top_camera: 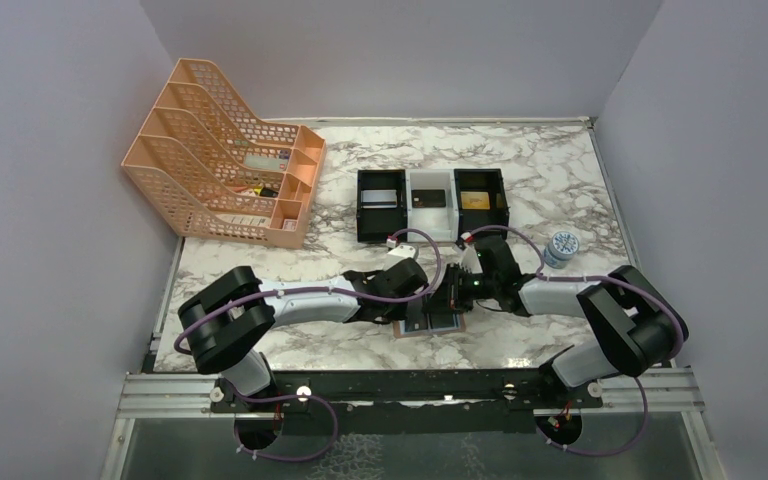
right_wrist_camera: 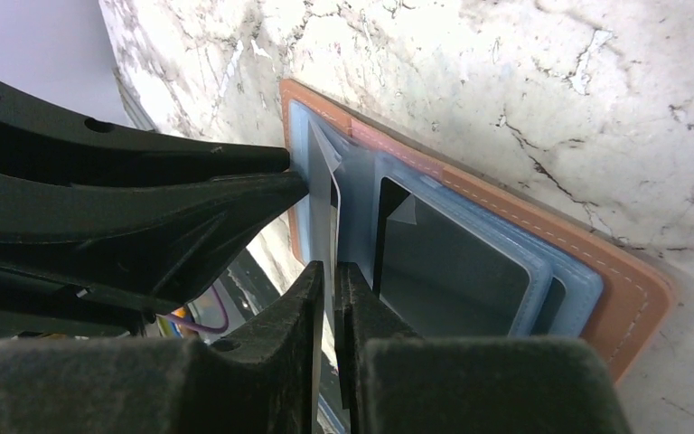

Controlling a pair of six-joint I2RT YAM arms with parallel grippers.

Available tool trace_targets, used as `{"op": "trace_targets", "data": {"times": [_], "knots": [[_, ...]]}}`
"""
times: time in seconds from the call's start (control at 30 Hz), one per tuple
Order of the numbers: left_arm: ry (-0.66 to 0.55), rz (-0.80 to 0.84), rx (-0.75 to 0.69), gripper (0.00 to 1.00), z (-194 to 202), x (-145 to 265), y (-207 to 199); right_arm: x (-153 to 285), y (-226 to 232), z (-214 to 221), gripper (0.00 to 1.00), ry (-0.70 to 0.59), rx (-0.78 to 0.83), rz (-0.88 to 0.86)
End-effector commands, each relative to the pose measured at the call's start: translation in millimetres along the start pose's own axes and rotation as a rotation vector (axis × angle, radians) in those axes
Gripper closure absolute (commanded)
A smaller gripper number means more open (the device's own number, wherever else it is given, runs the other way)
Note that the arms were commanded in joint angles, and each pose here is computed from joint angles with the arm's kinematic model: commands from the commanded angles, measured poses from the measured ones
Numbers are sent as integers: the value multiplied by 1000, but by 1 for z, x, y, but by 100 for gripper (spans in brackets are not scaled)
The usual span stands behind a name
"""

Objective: Take the credit cards out of the card holder

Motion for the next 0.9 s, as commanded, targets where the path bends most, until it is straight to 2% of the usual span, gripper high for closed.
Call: {"op": "trace_targets", "data": {"times": [0.0, 0.17, 0.37, 0.47, 0.63, 0.87], "knots": [[94, -70, -19, 81, 28, -8, 18, 3, 12, 3, 89, 10, -7, -55], [90, -68, -24, 82, 26, -8, 18, 3, 14, 5, 89, 8, -17, -77], [89, -64, -36, 83, 25, -8, 16, 3, 11, 3, 98, -1, 7, -56], [92, -62, -47, 84, 25, -9, 16, 6, 10, -3, 99, -14, 58, -24], [98, -64, -59, 85, 27, -9, 17, 7, 8, -5, 99, 37, 127, -11], [90, -53, -69, 85, 23, -9, 14, 3, 6, -5, 96, 75, 121, -23]]}}
Point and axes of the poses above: each gripper's point midway between its finger pads, its own x axis back along the fingers, its own y axis along the line the jaws close on, z = x × y, the point moved 3 cm from there along x, back along the fingers, and after that the axes turned 2 degrees about x, right-handed, at the moved point
